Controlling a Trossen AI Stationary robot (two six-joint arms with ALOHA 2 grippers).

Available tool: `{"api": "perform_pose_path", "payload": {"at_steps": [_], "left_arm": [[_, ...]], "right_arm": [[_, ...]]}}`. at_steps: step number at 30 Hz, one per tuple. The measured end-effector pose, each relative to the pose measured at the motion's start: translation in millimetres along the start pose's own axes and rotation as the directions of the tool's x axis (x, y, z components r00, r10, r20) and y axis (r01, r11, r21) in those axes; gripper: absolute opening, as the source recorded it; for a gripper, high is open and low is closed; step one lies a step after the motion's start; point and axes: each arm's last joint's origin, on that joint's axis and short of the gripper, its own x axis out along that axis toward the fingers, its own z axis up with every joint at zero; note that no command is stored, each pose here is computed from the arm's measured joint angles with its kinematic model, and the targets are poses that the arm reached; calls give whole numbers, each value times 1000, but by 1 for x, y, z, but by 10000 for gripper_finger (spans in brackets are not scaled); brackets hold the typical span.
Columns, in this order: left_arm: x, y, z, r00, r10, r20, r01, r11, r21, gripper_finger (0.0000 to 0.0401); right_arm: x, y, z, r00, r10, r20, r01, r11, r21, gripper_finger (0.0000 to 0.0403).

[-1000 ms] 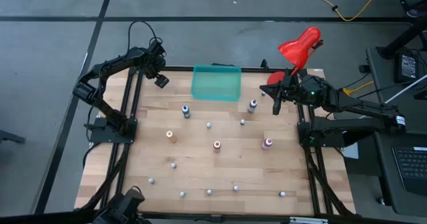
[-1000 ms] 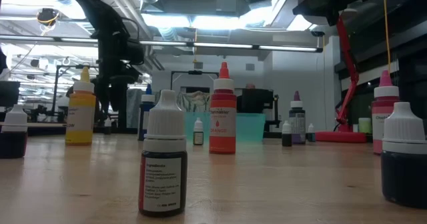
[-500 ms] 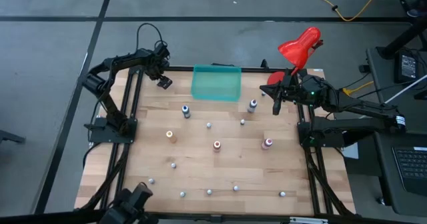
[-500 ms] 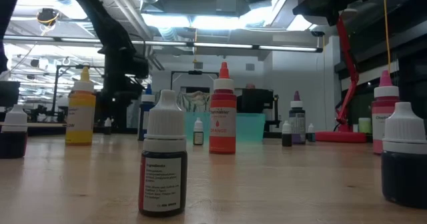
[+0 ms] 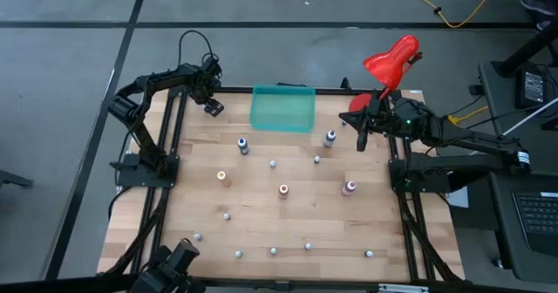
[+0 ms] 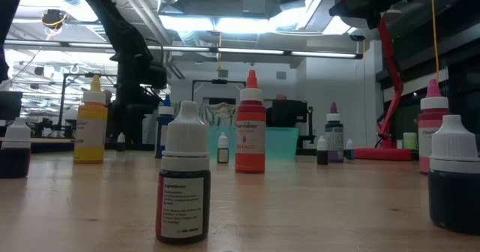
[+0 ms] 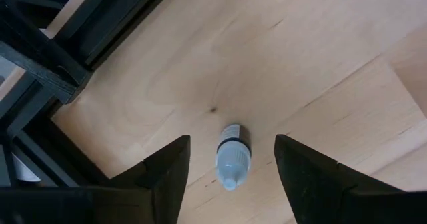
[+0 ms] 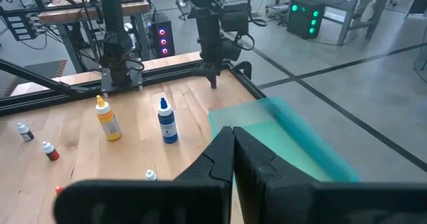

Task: Pick & Place food coloring
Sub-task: Put the top left black food coloring bottle into the bin

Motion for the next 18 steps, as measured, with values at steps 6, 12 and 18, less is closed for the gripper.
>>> {"api": "perform_pose_path", "payload": {"at_steps": [6,12,18], "left_arm": [[0,0,-1,1000,17,-14,-17,1000,6,191],[0,-2,-2,999,18,-29,-18,1000,14,170],[0,-3,-4,999,7,-46,-6,1000,17,139]], "right_arm": [[0,0,0,1000,-1,0,1,1000,-2,12],[0,0,0,1000,0,0,0,1000,0,12],[0,0,0,1000,-1,0,1,1000,-4,12]]}}
